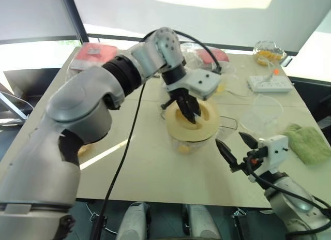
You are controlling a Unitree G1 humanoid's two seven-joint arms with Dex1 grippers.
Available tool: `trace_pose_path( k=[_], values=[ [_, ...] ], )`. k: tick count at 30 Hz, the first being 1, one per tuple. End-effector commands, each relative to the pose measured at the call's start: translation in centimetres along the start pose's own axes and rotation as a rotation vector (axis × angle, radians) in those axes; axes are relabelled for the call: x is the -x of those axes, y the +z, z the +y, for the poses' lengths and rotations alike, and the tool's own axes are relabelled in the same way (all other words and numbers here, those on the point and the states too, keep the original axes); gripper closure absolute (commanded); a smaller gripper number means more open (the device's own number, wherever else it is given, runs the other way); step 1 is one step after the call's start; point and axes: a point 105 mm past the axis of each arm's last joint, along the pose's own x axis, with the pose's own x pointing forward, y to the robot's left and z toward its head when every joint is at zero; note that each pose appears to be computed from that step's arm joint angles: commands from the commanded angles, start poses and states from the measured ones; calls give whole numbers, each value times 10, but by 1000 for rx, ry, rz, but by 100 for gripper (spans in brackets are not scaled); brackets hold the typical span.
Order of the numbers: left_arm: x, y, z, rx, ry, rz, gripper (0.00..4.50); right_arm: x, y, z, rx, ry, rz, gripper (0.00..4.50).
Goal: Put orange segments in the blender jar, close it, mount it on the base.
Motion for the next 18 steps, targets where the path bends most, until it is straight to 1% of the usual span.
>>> trace_pose_path(
  k=[1,5,8,13,18],
  values=[
    [-18,-26,-6,49,-81,112,424,-5,7,3,24,-16,-55,0],
    [-20,-29,3,94,-49,145,424,-10,7,0,42,-42,-72,0],
    [-22,-29,5,123,-40,140,424,-13,7,-3,53,-63,-84,0],
    [-28,-25,3,207,-47,54,424,-19,0,-3,68,-60,-70,0],
    [-32,-43,-7,215,-73,98,424,-31,-6,-4,62,-62,-72,0]
  ],
)
